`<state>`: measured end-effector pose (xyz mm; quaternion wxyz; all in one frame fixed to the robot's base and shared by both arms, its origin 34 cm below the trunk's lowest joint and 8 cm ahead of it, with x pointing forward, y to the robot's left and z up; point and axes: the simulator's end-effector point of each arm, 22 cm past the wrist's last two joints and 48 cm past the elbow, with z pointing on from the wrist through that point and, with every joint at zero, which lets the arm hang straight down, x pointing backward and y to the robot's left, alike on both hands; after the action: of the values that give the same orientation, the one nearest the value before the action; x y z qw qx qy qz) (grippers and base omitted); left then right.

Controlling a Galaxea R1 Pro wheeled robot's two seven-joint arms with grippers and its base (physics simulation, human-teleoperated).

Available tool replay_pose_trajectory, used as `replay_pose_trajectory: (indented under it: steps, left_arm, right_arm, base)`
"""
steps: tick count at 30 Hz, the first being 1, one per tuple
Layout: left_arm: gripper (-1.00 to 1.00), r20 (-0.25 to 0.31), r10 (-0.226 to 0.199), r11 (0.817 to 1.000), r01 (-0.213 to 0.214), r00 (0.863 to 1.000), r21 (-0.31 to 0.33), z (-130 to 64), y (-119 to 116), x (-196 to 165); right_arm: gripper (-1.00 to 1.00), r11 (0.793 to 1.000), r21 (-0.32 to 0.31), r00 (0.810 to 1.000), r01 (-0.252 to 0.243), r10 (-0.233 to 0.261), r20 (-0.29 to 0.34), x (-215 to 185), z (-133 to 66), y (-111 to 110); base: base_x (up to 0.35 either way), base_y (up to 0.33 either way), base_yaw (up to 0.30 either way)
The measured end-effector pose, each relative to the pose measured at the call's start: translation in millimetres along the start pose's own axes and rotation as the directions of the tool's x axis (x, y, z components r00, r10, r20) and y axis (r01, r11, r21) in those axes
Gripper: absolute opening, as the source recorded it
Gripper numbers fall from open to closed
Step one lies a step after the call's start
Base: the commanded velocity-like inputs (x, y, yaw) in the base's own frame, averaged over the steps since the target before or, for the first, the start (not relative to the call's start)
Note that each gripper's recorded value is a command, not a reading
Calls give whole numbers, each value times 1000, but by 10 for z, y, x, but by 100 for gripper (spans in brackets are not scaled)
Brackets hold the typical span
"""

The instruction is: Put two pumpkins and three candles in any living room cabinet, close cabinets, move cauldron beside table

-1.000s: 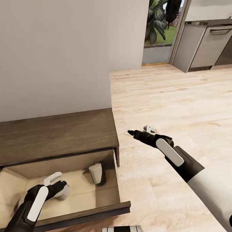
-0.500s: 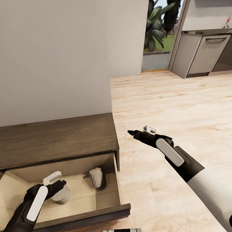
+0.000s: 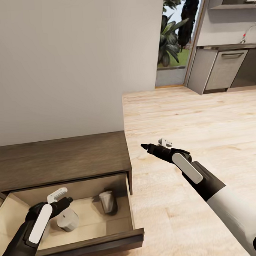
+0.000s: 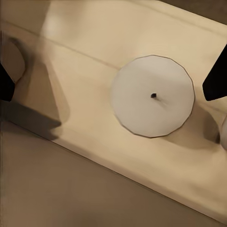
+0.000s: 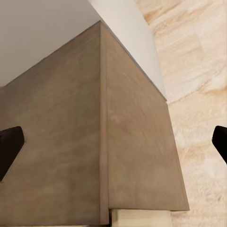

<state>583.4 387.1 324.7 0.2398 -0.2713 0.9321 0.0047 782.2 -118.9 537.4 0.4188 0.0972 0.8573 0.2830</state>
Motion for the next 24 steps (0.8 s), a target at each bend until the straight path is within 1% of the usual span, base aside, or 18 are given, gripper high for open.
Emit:
replay_pose_trajectory:
  steps: [8,14,24]
  left_arm:
    - [100,26,-6,1000,5,1000,19,-129,-53,-117]
    - [100,47,-10,999,9,999,31,-227,-88,-204]
    - [100,81,-18,998,14,997,53,-398,-146,-345]
  right_arm:
    - [100,1000,-13,1000,12,-12,26,-144,-127,134]
    - [100,999,-22,999,24,-22,48,-258,-226,234]
    - [100,998,-39,996,40,-37,85,-443,-402,411]
  base:
    - [-3,0,0]
    - [-153,0,0]
    - [-15,0,0]
